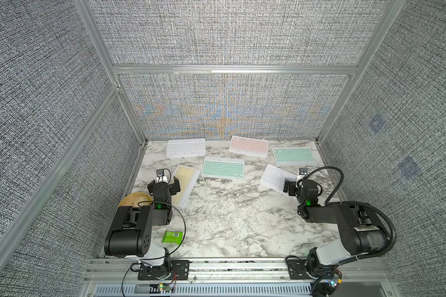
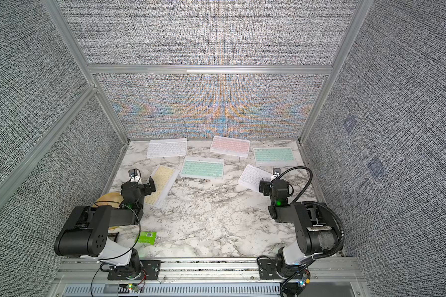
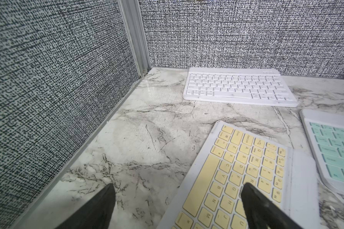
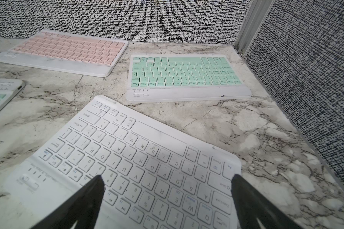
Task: Stack the numeric keypads
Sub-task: Move the numeric keypad to the center of the board.
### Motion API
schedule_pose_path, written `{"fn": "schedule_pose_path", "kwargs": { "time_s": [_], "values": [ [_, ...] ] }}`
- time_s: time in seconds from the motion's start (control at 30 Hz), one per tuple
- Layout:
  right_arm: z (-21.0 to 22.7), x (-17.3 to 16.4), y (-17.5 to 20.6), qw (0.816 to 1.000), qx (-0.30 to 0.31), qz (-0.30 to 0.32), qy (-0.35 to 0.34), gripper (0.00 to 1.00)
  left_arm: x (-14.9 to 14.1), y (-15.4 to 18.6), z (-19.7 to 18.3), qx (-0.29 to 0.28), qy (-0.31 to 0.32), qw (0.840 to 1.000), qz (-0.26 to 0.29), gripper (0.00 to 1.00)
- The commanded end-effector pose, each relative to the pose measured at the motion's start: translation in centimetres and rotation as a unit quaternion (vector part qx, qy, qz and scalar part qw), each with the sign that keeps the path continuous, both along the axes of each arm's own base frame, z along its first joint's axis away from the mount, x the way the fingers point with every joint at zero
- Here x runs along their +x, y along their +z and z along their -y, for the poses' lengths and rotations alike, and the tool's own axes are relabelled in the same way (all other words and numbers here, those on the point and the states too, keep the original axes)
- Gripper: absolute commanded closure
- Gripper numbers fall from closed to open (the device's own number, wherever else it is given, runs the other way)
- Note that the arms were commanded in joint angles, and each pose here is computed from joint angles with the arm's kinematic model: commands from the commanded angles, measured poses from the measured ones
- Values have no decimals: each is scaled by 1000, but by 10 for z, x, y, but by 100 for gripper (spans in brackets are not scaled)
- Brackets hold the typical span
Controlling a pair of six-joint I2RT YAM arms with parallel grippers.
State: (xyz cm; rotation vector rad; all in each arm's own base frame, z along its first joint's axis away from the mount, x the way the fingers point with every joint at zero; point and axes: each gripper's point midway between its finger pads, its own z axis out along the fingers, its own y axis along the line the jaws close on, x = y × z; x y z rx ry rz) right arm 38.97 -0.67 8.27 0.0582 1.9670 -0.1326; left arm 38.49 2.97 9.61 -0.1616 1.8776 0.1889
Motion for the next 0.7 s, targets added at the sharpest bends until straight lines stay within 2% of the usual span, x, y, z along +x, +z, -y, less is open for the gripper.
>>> {"fn": "schedule_pose_path", "kwargs": {
  "time_s": [0.0, 0.4, 0.47, 0.6, 0.67],
  "values": [
    [0, 2, 7, 1000, 1, 16, -1, 1, 2, 7, 0, 2, 0, 1000, 15, 1],
    [-1, 2, 8, 1000, 1, 18, -1, 1, 2, 7, 0, 1, 0, 1000, 15, 1],
    [-6, 5, 14, 1000, 1, 12, 17, 1, 2, 9, 0, 3, -1, 1000, 18, 1],
    [-25, 13, 44, 997, -4, -42, 66, 1, -4, 30, 0, 5, 0, 1000, 23, 1],
    [-31, 10, 59, 997, 4, -38, 66, 1, -9, 48, 3, 7, -11, 1000, 26, 1]
  ]
}}
